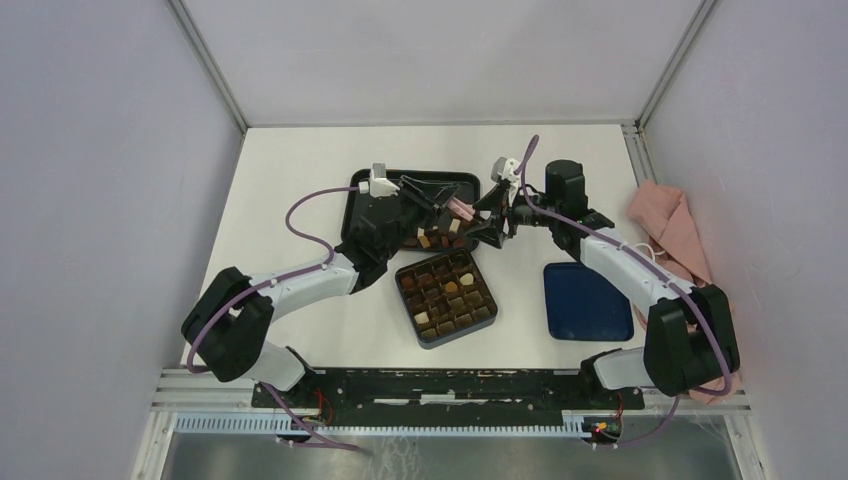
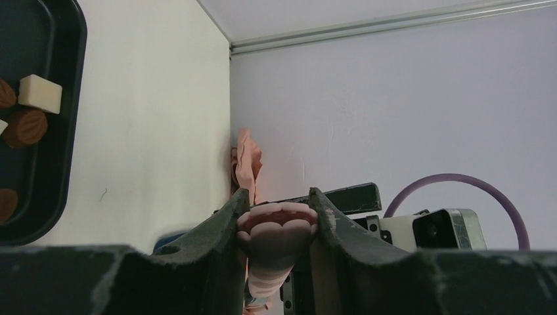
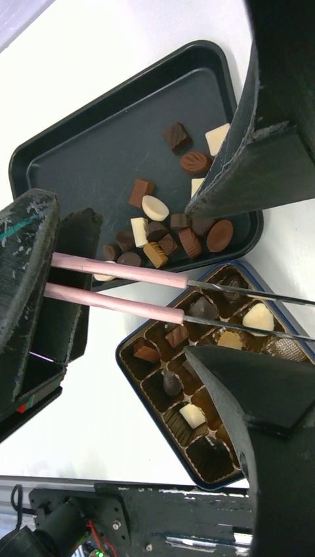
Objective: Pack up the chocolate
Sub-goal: Adjust the clamp.
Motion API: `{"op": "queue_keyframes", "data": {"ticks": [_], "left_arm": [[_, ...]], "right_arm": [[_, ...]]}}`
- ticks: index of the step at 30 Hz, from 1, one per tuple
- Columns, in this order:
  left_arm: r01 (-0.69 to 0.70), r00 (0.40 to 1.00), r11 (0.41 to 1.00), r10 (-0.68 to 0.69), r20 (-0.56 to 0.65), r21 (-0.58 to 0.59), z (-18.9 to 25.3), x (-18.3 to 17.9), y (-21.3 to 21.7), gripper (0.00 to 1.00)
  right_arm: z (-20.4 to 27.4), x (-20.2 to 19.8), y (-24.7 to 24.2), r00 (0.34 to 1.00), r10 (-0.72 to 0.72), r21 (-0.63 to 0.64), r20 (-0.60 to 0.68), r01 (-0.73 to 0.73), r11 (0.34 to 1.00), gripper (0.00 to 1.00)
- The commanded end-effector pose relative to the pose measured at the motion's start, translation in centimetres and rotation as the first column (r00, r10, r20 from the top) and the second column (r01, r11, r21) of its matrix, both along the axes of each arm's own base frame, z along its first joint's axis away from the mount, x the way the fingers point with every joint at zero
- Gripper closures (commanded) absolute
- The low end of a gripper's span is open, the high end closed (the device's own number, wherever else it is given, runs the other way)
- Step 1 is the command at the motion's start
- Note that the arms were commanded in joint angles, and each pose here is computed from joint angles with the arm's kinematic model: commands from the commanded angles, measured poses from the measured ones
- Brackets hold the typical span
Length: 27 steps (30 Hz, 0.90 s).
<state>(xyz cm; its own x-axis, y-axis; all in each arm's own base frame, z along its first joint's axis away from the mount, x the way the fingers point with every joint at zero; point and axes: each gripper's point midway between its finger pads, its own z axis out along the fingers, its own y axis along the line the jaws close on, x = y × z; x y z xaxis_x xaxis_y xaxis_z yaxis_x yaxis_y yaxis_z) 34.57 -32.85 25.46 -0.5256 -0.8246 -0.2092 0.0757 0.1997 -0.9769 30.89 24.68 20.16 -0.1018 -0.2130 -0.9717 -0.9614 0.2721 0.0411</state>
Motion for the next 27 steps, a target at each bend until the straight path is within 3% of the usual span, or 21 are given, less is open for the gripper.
{"op": "queue_keyframes", "data": {"ticks": [1,14,19,27], "left_arm": [[-0.041,0.998,0.999,0.041,0.041,0.003,1.4,0.2,0.7,0.93],[-0.043,0.999,0.999,0.043,0.031,-0.010,1.2,0.3,0.7,0.90],[-0.033,0.999,0.999,0.034,0.028,-0.017,1.2,0.2,0.5,0.78],[-0.027,0.999,0.999,0.028,0.031,-0.023,1.3,-0.1,0.6,0.50]], "right_arm": [[2.3,0.2,-0.2,0.997,-0.005,-0.003,0.083,0.005,1.000,0.24],[1.6,0.5,0.6,0.995,-0.047,-0.023,0.091,0.050,0.999,0.57],[1.5,0.6,0.6,0.995,-0.058,-0.019,0.081,0.060,0.998,0.68],[1.7,0.1,0.9,0.997,-0.030,0.000,0.069,0.030,1.000,0.72]]}}
